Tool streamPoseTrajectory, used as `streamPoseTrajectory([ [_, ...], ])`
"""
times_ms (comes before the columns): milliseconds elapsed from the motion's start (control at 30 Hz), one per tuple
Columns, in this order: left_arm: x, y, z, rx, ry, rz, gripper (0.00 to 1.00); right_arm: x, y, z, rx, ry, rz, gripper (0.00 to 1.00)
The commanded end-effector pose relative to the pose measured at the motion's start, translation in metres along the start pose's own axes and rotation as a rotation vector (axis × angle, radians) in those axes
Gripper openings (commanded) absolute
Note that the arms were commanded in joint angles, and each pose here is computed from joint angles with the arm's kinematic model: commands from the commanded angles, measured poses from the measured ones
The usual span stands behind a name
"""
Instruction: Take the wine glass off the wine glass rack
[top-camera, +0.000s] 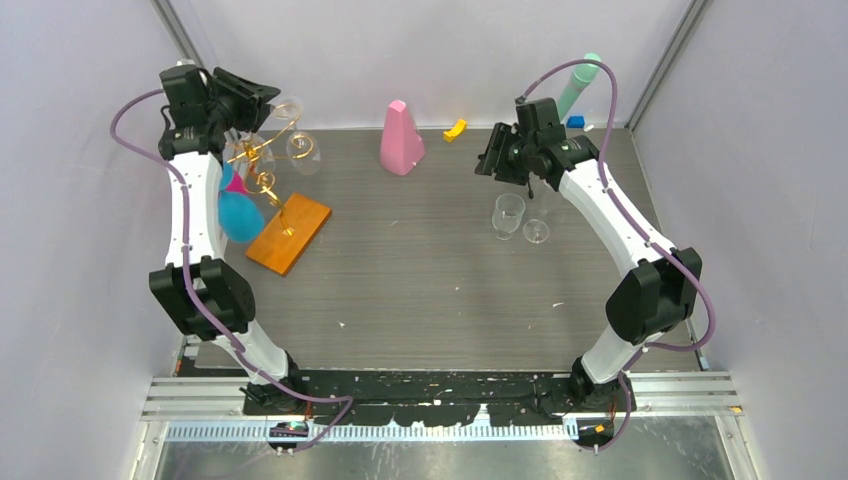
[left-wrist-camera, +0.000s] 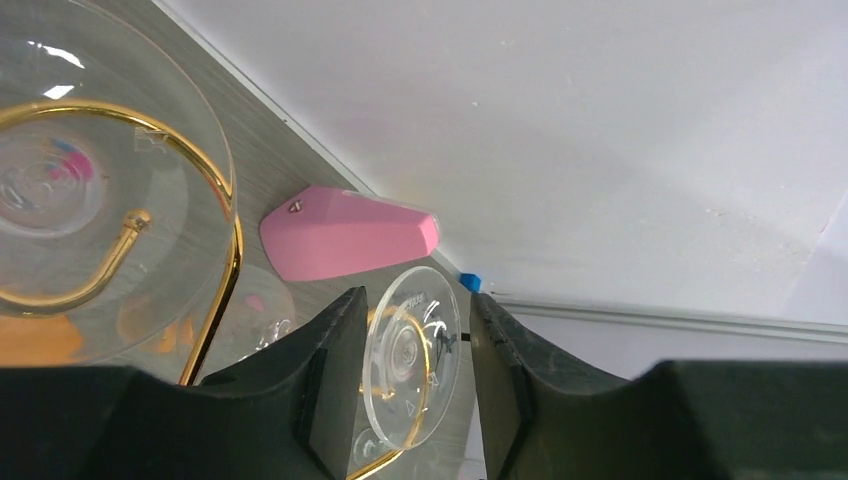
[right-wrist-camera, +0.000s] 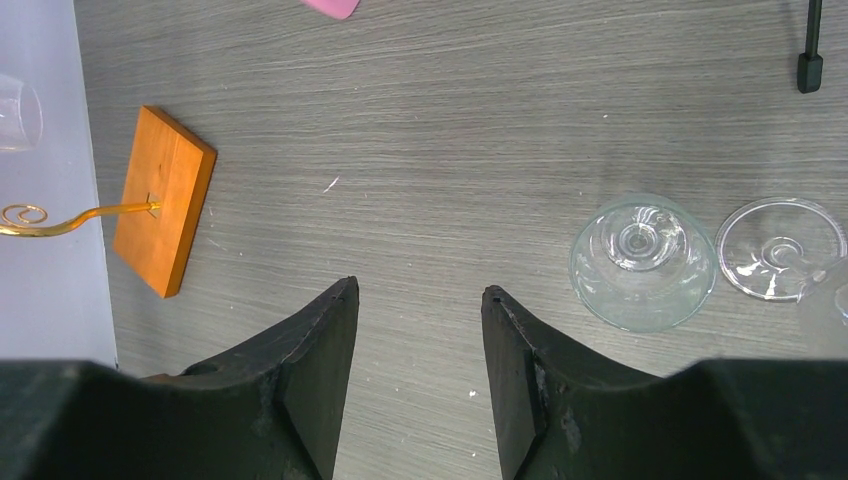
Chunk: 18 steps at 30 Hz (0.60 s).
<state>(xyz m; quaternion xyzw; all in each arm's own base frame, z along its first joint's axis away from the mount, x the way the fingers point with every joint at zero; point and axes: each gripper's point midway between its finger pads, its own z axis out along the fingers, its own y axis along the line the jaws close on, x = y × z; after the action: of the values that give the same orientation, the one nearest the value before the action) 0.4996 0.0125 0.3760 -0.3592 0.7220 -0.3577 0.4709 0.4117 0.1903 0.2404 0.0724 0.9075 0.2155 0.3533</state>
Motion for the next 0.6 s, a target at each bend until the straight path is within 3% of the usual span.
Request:
streamPoseTrajectory([
  [0,-0.006,-0.032,-0.012,0.121,-0.003,-0.032,0.43,-0.016,0.006,-0.015,-0.024,-0.072,-0.005,0.54],
  [567,0.008,-0.035,-0.017,0.197,0.051,-0.125,0.26,-0.013,0.002,-0.009,-0.007,-0.063,0.000,0.53],
])
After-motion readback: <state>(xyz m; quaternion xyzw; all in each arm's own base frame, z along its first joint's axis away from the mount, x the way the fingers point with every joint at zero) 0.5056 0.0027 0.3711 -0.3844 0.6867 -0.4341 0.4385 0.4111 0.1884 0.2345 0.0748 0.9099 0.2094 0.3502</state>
